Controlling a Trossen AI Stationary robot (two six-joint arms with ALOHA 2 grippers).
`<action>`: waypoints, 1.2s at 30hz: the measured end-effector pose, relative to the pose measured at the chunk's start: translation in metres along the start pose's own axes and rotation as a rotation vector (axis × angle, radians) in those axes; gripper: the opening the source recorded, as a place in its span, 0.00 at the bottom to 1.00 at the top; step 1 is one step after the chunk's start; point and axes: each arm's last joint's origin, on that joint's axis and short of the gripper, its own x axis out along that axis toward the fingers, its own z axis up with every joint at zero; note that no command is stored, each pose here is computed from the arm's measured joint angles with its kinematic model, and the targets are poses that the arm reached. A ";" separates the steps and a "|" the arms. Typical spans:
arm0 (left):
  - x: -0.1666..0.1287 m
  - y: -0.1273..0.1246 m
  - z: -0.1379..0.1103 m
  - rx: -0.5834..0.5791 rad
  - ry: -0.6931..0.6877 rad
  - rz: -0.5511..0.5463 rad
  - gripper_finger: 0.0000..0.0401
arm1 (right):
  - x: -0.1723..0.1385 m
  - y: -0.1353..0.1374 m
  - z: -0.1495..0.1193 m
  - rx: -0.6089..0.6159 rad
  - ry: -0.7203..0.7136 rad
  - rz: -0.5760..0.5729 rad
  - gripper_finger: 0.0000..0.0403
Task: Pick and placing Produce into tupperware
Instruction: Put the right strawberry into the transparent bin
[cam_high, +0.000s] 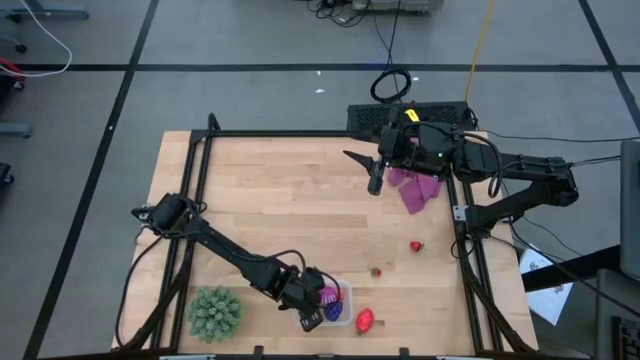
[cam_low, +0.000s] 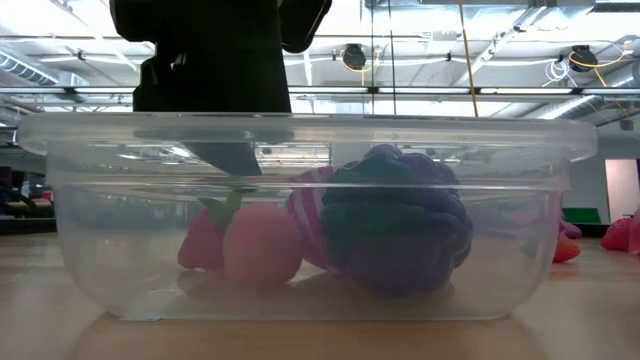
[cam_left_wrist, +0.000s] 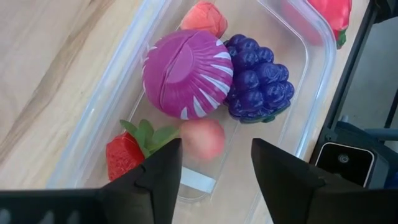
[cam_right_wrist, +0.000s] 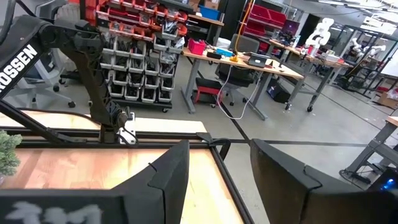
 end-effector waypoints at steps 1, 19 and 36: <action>0.000 0.000 0.000 0.000 0.000 0.000 0.50 | 0.000 0.000 0.000 0.000 0.000 0.000 0.40; -0.108 0.030 0.031 0.074 -0.168 0.183 0.52 | -0.017 -0.007 -0.005 -0.053 0.087 0.006 0.40; -0.234 0.100 0.029 0.052 -0.306 0.494 0.52 | -0.083 0.032 -0.072 0.122 0.972 0.089 0.40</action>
